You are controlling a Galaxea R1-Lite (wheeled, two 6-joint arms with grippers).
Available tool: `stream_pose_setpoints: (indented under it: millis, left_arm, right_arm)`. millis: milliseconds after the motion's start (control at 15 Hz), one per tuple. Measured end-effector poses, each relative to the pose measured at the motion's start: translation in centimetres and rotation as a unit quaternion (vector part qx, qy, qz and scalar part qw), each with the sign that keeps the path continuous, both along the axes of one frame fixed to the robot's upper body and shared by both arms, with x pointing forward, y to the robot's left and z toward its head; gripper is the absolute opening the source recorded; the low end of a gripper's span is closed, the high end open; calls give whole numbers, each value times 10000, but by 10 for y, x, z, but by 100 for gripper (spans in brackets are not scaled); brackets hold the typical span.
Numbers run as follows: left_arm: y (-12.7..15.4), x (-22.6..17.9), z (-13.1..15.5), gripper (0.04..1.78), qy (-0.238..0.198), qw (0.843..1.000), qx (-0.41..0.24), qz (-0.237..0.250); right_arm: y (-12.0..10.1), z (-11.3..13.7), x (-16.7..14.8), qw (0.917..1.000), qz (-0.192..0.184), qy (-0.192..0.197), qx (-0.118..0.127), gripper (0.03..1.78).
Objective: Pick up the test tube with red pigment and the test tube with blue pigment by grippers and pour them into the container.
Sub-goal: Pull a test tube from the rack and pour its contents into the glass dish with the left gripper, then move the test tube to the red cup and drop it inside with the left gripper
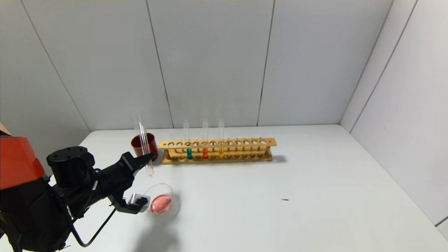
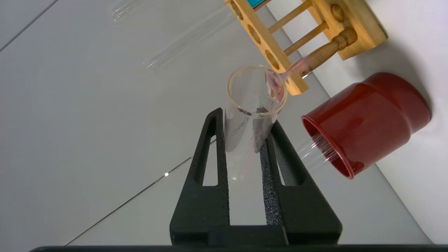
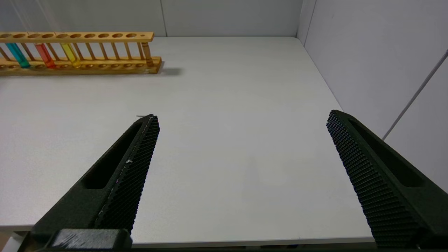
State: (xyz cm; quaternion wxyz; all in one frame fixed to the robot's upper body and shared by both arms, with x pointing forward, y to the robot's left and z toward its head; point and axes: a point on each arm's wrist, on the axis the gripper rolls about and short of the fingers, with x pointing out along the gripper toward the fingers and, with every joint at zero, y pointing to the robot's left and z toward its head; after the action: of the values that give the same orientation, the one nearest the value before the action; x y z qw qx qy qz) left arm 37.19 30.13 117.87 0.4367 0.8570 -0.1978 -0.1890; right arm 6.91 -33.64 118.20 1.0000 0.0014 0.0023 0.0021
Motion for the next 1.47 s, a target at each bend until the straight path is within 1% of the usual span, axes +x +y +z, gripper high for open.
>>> stream_pose_setpoints:
  millis: [133,200,267,333,400,467,600,667,733,800,867,1000,1067,1200,1333,1400,1467]
  left_arm:
    - [0,1,2,32,1,9999,-92,90]
    - [0,4,6,32,-24,9996,-239,178]
    - [0,8,12,32,-50,9982,-481,340]
    - [1,11,20,32,-61,9947,-820,611]
    - [2,14,29,32,-85,9880,-1211,959]
    - [3,15,38,32,-133,9770,-1652,1343]
    - [2,18,54,32,-82,9418,-2691,2011]
    - [2,18,58,32,52,9196,-3188,2297]
    - [3,17,61,32,267,8924,-3698,2572]
    - [4,14,64,32,458,8655,-4165,2746]
    - [4,12,69,32,629,8354,-4652,2859]
    - [4,14,84,32,749,7748,-5555,2925]
    - [4,19,94,32,732,7414,-6040,2832]
    - [3,33,113,32,788,6632,-7026,2455]
    - [1,48,120,32,1051,5835,-7789,2046]
    - [-1,54,118,32,1284,5599,-7971,1859]
    - [-3,58,115,32,1532,5502,-8034,1682]
  right_arm:
    - [0,0,0,10000,0,0,2,175]
    - [0,0,0,10000,0,0,0,175]
    - [0,0,0,10000,0,-2,2,175]
    - [0,0,0,10000,-2,0,0,175]
    - [0,0,0,10000,0,0,2,175]
    - [0,0,0,10000,0,0,2,175]
    - [0,0,0,10000,0,0,2,175]
    - [0,0,0,10000,-2,0,0,175]
    - [0,0,0,10000,0,0,2,175]
    - [0,0,0,10000,0,0,0,175]
    - [0,0,0,10000,0,0,2,175]
    - [0,0,0,10000,0,0,2,175]
    - [0,0,0,10000,0,0,2,175]
    - [0,0,0,10000,0,0,2,175]
    - [0,0,0,10000,0,0,2,175]
    - [0,0,0,10000,0,0,2,175]
    - [0,0,0,10000,0,0,0,175]
